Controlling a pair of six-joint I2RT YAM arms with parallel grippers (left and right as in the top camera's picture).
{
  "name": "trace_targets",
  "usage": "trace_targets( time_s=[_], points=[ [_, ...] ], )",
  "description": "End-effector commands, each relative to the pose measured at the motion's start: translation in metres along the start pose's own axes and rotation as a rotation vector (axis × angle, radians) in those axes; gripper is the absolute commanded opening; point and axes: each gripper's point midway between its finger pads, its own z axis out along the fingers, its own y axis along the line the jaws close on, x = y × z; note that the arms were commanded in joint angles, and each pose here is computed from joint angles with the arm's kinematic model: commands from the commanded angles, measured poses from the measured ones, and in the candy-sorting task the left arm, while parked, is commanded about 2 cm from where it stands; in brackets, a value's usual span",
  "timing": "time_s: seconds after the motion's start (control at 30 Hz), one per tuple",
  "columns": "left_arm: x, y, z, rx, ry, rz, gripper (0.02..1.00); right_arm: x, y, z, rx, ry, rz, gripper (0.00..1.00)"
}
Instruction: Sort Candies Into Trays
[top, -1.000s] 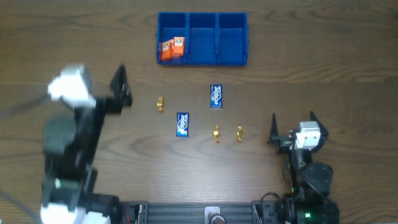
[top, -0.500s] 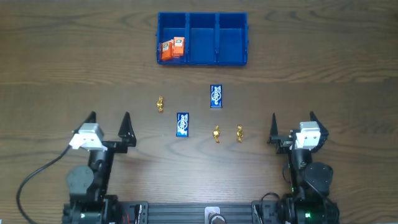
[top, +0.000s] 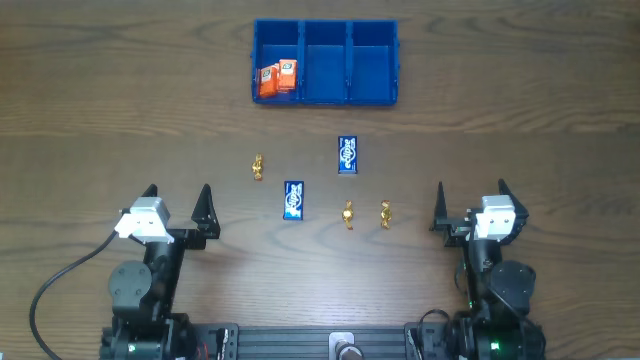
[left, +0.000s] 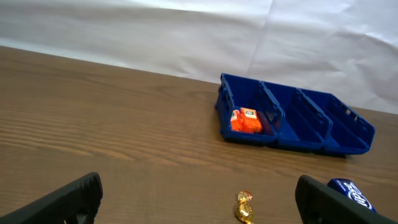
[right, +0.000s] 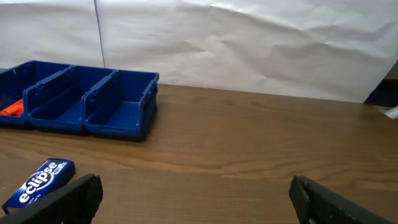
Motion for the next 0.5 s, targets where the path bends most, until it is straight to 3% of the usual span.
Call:
trace_targets(
  time_s=[0.03,0.5],
  points=[
    [0.0156,0.0023,0.0006,-0.001,0.048,0.016,0.998,0.0020,-0.0022,-0.0001,0.011,0.004,0.003,0.998],
    [0.0156,0.0023,0.0006,-0.001,0.048,0.016,0.998,0.0019,-0.0011,-0.0001,0.005,0.004,0.003,0.998]
  ],
)
